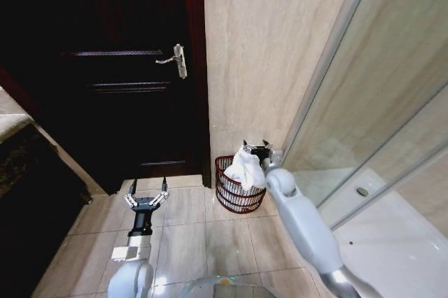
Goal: Discard the used towel into the hamper.
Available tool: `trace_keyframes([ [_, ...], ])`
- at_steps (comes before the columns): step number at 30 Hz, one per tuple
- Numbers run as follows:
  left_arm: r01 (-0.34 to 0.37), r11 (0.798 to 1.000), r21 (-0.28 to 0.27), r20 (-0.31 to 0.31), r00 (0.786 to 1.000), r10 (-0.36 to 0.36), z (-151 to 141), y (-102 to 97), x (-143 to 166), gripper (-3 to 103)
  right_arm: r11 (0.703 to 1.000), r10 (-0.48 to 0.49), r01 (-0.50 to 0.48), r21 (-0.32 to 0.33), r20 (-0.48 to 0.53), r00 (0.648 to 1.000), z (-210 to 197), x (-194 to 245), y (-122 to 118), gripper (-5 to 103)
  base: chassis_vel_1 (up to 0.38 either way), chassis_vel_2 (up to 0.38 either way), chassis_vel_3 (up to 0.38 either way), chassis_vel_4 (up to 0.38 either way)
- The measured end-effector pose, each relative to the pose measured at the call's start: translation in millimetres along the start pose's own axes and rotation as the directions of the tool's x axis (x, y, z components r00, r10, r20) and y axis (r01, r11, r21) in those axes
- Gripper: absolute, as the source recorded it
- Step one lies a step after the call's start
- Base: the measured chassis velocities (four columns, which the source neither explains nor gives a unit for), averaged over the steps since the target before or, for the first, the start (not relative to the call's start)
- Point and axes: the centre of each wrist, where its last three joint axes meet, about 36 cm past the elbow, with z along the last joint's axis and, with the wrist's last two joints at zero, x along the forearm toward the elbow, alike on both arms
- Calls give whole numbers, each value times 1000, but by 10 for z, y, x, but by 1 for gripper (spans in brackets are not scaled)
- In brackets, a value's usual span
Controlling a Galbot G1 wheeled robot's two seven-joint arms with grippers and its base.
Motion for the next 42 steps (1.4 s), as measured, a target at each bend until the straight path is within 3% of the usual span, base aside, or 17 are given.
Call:
trace_keyframes([
  [7,-11,1000,15,-37,999,12,78,-51,-19,100,992,119,-119,36,16,993,57,987,-161,100,0,0,0,0],
  [16,-64,998,12,-67,996,65,142,-18,-20,100,973,228,-229,31,26,973,89,1522,-258,100,0,0,0,0],
  [30,-137,991,11,-71,988,137,173,180,104,100,965,259,-260,26,54,964,113,1703,-107,100,0,0,0,0],
  [42,-160,987,18,-68,985,161,172,152,126,100,951,303,-305,41,49,952,163,1709,-29,100,0,0,0,0],
])
